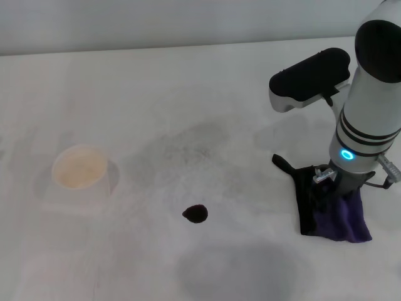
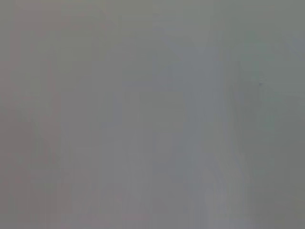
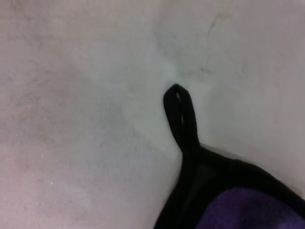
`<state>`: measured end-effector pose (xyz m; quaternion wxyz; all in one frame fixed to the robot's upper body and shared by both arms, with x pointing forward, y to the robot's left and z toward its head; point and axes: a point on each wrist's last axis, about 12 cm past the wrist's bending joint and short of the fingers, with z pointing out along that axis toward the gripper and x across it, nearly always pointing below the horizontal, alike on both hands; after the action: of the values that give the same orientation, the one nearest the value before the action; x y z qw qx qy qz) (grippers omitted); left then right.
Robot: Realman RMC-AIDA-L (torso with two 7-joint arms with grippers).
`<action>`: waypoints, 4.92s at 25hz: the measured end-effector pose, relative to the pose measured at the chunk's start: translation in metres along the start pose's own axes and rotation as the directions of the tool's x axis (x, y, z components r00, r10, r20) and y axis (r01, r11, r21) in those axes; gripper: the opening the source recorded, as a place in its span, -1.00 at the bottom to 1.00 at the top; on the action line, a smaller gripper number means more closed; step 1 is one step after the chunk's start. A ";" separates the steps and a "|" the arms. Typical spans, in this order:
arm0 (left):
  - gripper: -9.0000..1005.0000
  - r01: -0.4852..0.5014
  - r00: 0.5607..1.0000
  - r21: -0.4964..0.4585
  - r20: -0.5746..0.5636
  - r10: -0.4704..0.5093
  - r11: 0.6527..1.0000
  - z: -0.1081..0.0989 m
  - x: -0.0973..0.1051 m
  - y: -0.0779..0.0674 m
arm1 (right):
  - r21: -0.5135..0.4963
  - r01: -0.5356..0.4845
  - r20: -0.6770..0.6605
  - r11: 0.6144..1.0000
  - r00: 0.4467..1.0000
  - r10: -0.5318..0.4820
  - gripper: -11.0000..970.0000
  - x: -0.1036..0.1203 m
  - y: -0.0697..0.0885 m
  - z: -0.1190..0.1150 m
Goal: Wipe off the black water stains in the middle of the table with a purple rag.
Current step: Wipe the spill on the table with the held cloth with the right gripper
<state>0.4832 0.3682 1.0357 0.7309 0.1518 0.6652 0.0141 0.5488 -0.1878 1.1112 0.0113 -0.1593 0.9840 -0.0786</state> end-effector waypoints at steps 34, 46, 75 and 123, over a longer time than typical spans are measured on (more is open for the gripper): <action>0.68 -0.002 1.000 0.001 -0.002 0.002 1.000 0.000 0.000 0.001 | 0.001 0.021 0.012 1.000 1.000 -0.021 -0.62 0.000 0.004 0.005; 0.69 -0.004 1.000 0.004 -0.001 0.004 1.000 0.001 0.000 0.000 | 0.006 0.043 0.004 0.999 0.999 -0.043 -0.65 0.001 0.008 0.010; 0.69 -0.002 1.000 -0.003 -0.004 0.002 1.000 -0.001 0.000 0.001 | -0.062 0.263 0.176 0.963 0.952 -0.249 -0.84 -0.024 0.067 -0.015; 0.69 0.005 1.000 0.003 -0.009 -0.005 1.000 0.009 0.000 -0.003 | -0.108 0.597 0.309 0.795 0.780 -0.544 -0.85 -0.063 0.127 -0.021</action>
<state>0.4918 0.3634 1.0357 0.7277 0.1511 0.6690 0.0118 0.5675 -0.0458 1.1117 0.1005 -0.4601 0.8811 0.0427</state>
